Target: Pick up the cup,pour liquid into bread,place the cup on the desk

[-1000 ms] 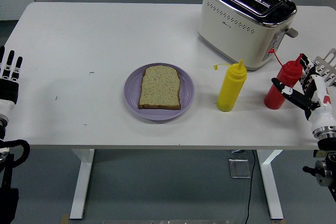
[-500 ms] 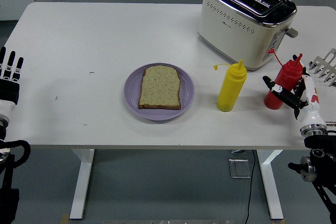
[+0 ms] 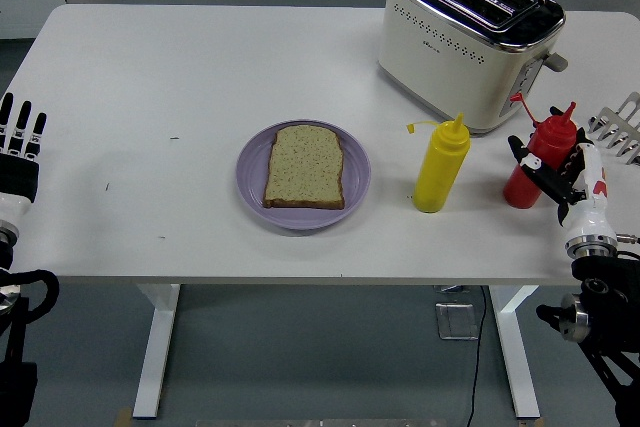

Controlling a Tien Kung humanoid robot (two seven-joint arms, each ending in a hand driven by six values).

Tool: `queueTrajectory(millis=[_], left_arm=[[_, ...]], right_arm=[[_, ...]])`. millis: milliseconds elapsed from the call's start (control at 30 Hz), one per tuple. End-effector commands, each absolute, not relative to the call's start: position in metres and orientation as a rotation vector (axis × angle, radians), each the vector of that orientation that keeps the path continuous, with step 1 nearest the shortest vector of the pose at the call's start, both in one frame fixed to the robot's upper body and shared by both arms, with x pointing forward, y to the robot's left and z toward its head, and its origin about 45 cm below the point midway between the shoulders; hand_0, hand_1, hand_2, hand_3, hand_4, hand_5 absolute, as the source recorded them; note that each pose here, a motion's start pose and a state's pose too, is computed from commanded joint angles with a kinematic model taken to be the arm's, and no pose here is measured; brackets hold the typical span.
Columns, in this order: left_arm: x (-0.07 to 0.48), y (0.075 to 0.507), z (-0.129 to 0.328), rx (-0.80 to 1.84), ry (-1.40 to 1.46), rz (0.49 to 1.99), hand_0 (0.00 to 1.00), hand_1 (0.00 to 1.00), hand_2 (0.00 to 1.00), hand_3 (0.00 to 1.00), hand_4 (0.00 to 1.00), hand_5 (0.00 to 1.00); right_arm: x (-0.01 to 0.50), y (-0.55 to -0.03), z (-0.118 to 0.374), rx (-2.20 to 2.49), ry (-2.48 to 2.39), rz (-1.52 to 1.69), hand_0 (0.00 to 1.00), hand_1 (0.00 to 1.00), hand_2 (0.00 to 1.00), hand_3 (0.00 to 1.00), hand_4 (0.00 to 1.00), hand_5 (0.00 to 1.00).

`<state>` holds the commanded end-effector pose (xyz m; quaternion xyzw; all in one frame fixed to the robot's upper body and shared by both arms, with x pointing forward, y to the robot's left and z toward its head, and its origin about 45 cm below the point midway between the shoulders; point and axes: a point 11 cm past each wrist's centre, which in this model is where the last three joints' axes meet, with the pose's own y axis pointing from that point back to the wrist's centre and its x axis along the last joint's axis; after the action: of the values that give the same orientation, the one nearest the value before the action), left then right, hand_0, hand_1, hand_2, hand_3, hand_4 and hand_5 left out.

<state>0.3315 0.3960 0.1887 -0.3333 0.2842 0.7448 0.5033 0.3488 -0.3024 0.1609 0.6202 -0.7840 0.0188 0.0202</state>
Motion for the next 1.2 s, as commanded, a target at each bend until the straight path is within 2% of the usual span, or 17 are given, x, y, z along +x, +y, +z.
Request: queueTrajectory(millis=[100, 133, 300, 333, 500, 533, 700, 733, 900, 933, 1100, 1133, 1200], left_arm=[[0.3318, 0.3961, 0.1890, -0.807, 0.686, 1.799, 0.785, 0.737, 0.736, 0.693, 0.512, 0.998], [0.3319, 0.3963, 0.1893, -0.807, 0.685, 1.799, 0.785, 0.736, 0.736, 0.693, 0.512, 0.998], [0.3321, 0.3974, 0.1905, -0.811, 0.682, 1.800, 0.785, 0.736, 0.736, 0.693, 0.512, 0.998], [0.3321, 0.3977, 0.1906, -0.812, 0.681, 1.801, 0.785, 0.736, 0.736, 0.693, 0.512, 0.998], [0.3320, 0.3979, 0.1904, -0.813, 0.682, 1.802, 0.785, 0.736, 0.736, 0.693, 0.512, 0.998], [0.3320, 0.3979, 0.1904, -0.813, 0.683, 1.802, 0.785, 0.736, 0.736, 0.693, 0.512, 0.998], [0.3319, 0.3979, 0.1902, -0.813, 0.683, 1.802, 0.785, 0.736, 0.736, 0.693, 0.512, 0.998], [0.3319, 0.3979, 0.1902, -0.813, 0.683, 1.802, 0.784, 0.736, 0.735, 0.693, 0.512, 0.998], [0.3320, 0.3977, 0.1902, -0.813, 0.684, 1.802, 0.784, 0.736, 0.735, 0.693, 0.512, 0.998], [0.3321, 0.3978, 0.1902, -0.813, 0.684, 1.802, 0.784, 0.736, 0.736, 0.692, 0.511, 0.998], [0.3320, 0.3980, 0.1904, -0.814, 0.683, 1.803, 0.784, 0.736, 0.736, 0.692, 0.511, 0.998], [0.3320, 0.3981, 0.1903, -0.814, 0.684, 1.804, 0.785, 0.736, 0.735, 0.692, 0.512, 0.998], [0.3319, 0.3982, 0.1904, -0.815, 0.683, 1.804, 0.785, 0.736, 0.735, 0.692, 0.512, 0.998]], right_arm=[[0.3511, -0.2990, 0.1612, 1.934, -2.444, 0.036, 0.593, 0.634, 0.628, 0.759, 0.844, 0.227], [0.3517, -0.2981, 0.1612, 1.937, -2.443, 0.034, 0.514, 0.546, 0.515, 0.553, 0.793, 0.171], [0.3547, -0.2939, 0.1619, 1.940, -2.447, 0.039, 0.514, 0.546, 0.515, 0.553, 0.793, 0.171], [0.3553, -0.2935, 0.1618, 1.936, -2.450, 0.040, 0.466, 0.471, 0.453, 0.490, 0.781, 0.150], [0.3564, -0.2945, 0.1608, 1.895, -2.490, 0.039, 0.466, 0.471, 0.453, 0.490, 0.781, 0.150], [0.3564, -0.2949, 0.1607, 1.887, -2.497, 0.039, 0.233, 0.279, 0.354, 0.402, 0.734, 0.091], [0.3565, -0.2966, 0.1605, 1.866, -2.523, 0.042, 0.233, 0.279, 0.354, 0.402, 0.734, 0.091], [0.3564, -0.2967, 0.1605, 1.866, -2.524, 0.042, 0.139, 0.175, 0.281, 0.359, 0.787, 0.156], [0.3565, -0.2979, 0.1602, 1.861, -2.531, 0.046, 0.139, 0.175, 0.281, 0.359, 0.787, 0.156], [0.3564, -0.2980, 0.1602, 1.861, -2.533, 0.047, 0.096, 0.125, 0.244, 0.316, 0.793, 0.161], [0.3563, -0.2984, 0.1600, 1.860, -2.535, 0.047, 0.096, 0.125, 0.244, 0.316, 0.793, 0.161], [0.3562, -0.2984, 0.1600, 1.860, -2.536, 0.047, 0.062, 0.106, 0.225, 0.293, 0.807, 0.167], [0.3562, -0.2983, 0.1600, 1.861, -2.536, 0.048, 0.062, 0.106, 0.225, 0.293, 0.807, 0.167]])
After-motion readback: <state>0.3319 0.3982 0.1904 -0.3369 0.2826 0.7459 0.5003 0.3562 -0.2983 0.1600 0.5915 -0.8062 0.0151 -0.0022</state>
